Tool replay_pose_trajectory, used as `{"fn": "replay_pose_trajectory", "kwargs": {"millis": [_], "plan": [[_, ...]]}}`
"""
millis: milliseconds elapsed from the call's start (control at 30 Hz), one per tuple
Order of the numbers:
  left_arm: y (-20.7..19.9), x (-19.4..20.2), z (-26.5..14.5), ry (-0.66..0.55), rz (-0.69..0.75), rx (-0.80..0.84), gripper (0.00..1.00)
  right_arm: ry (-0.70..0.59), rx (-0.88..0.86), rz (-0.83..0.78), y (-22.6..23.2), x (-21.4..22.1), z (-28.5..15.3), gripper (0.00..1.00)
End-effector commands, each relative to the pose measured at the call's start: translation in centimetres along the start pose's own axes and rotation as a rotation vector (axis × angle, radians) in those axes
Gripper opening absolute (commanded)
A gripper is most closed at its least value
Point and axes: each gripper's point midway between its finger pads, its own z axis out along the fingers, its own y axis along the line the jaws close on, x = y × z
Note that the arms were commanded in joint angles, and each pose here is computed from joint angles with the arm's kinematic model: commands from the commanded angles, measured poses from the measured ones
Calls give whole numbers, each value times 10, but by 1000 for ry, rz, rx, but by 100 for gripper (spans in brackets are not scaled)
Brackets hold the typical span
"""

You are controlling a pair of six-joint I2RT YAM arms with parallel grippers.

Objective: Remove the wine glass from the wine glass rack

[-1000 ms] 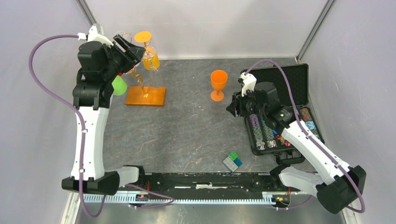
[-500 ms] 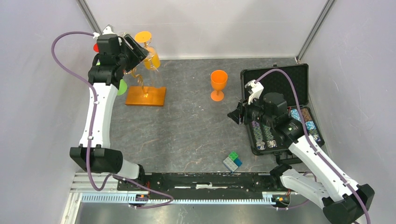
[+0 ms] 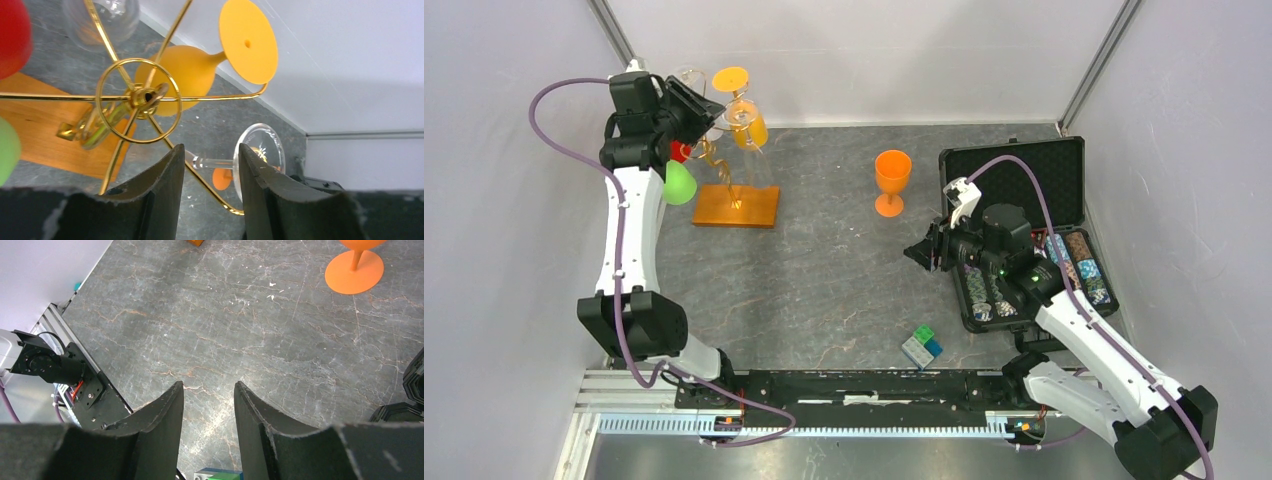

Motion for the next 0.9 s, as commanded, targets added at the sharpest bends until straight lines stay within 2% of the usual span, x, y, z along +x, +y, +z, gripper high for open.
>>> {"fn": "replay_pose_trajectory", "kwargs": {"millis": [0, 133, 433, 667, 800, 867], "plan": [[-25, 3, 2, 50, -61, 135, 48, -59, -39, -20, 8, -14, 0, 47], [-31, 5, 4, 75, -83, 175, 55, -52, -35, -16, 5, -10, 4, 46], [-36, 30, 10, 222, -132, 254, 51, -35, -19, 3, -2, -5, 14, 46], [-31, 32, 3, 261, -153, 286, 38, -38, -19, 30, -3, -7, 19, 44], [-34, 27, -5, 278, -226, 381, 22, -53, -24, 26, 0, -16, 19, 43], [-32, 24, -9, 271, -259, 399, 17, -61, -27, 23, 2, -21, 19, 43]]}}
